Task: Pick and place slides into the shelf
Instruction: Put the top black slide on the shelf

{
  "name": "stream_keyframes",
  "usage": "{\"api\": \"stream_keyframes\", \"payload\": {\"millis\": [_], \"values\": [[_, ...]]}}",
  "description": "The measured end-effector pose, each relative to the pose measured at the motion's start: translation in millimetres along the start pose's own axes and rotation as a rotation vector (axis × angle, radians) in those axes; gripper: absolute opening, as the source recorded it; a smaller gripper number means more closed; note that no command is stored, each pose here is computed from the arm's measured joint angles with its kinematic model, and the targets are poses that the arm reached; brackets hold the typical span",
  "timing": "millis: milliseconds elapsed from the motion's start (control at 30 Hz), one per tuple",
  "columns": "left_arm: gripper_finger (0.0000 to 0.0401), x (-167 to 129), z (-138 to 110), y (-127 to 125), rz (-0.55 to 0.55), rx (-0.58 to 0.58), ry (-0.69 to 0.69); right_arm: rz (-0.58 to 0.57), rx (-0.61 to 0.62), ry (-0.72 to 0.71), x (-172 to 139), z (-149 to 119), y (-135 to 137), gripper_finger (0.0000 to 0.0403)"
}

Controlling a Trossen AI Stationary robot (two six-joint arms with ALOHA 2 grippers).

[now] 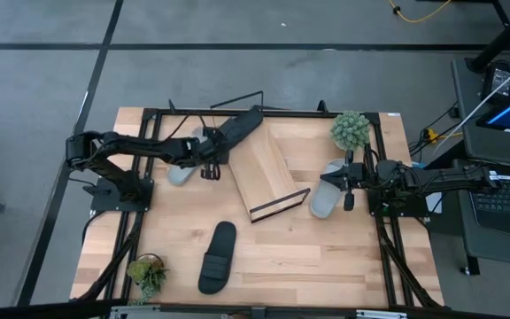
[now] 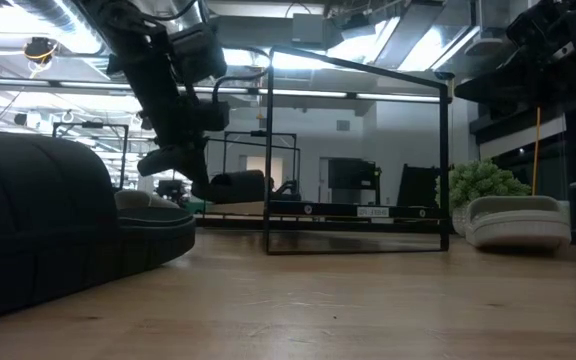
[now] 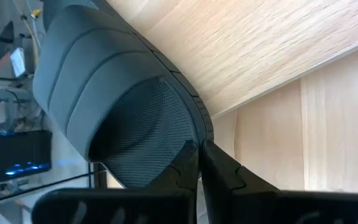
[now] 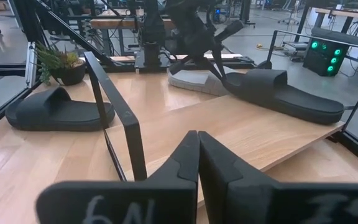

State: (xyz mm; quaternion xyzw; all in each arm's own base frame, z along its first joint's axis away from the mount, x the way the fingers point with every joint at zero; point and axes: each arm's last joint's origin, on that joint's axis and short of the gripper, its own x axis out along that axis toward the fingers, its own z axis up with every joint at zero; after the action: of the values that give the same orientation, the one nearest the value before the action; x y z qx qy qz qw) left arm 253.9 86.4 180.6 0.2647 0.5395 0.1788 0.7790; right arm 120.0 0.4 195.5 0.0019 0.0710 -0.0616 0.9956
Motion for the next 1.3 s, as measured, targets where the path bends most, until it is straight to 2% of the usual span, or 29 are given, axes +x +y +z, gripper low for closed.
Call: {"api": "stream_keyframes", "payload": {"millis": [367,567,900,1300], "values": [[0.0,-6,11,-2,0.025,0.121,-0.091,-0.001,0.004,-0.011,0,1,0,0.0007],[0.0,1,3,10,0.038,0.157,-0.063,-0.001,0.006,-0.02,0,2,0,0.0007],[0.0,10,-9,25,-0.008,0.166,-0.058,0.0,0.006,-0.02,0,2,0,0.0007],[0.0,16,-21,38,-0.004,0.154,-0.015,0.0,0.007,-0.02,0,2,0,0.0007]]}}
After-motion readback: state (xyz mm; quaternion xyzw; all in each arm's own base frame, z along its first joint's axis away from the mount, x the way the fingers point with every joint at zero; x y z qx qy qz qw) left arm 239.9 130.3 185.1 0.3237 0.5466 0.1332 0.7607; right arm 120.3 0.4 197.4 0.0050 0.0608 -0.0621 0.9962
